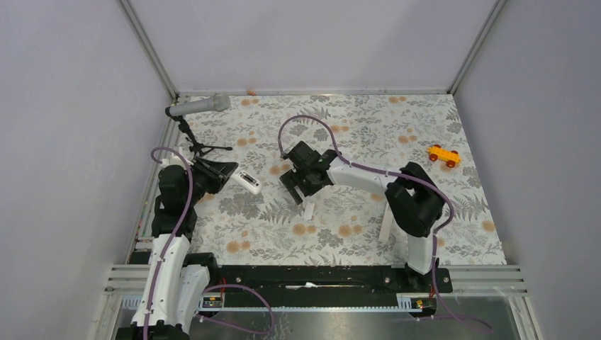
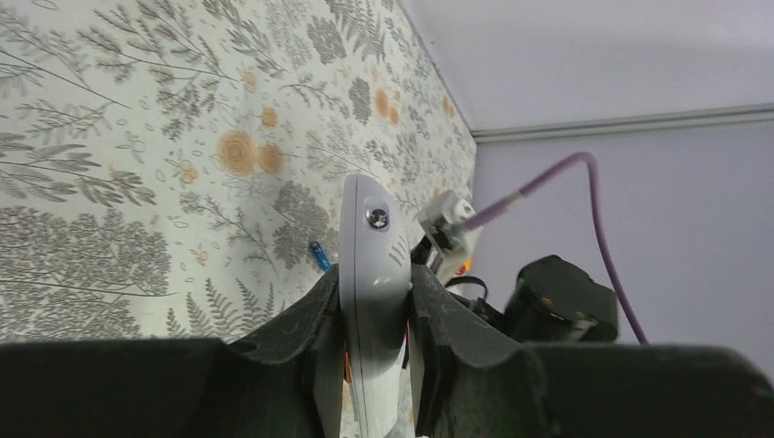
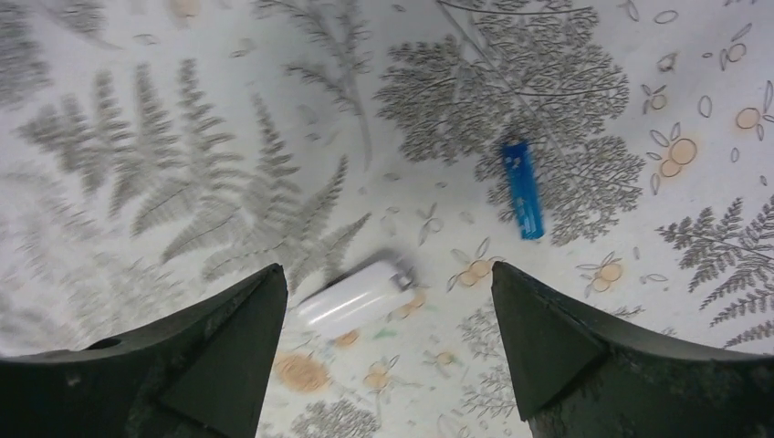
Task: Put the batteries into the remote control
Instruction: Adjust the battery cover at the center of the board, then pick up the battery cover at the center of the board, then load the battery cover into the remote control.
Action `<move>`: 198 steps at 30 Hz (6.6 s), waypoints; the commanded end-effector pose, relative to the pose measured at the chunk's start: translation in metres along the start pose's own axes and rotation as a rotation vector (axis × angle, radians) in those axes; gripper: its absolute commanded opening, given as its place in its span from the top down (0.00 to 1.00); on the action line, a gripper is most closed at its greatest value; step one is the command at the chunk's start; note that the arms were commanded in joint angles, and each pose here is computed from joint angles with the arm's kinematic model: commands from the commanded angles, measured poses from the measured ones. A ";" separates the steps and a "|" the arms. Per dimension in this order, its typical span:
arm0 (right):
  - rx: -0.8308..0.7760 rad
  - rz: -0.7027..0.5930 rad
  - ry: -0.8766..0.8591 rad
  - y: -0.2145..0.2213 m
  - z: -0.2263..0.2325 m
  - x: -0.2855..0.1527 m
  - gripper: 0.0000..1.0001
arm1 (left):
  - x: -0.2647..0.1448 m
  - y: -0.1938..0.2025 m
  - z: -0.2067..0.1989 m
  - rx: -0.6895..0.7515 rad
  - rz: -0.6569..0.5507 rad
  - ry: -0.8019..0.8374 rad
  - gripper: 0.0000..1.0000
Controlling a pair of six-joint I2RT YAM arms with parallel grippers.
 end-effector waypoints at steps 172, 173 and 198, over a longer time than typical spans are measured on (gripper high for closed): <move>0.105 -0.152 -0.050 -0.031 0.085 -0.124 0.65 | 0.012 0.101 -0.027 0.295 0.331 0.409 1.00; 0.104 -0.151 -0.049 -0.032 0.085 -0.125 0.65 | 0.010 0.102 -0.027 0.298 0.348 0.414 1.00; 0.083 -0.061 -0.037 -0.036 0.085 -0.127 0.52 | 0.004 0.106 -0.043 0.154 0.420 0.408 1.00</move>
Point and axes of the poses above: each gripper's point midway between its finger pads, its own x axis out along the fingers, its own z axis along the line the jaws close on, y = z × x, the point moved 8 cm from there along -x, back along the fingers, and after that the axes turned 12 degrees about -x, right-handed, at the moved point
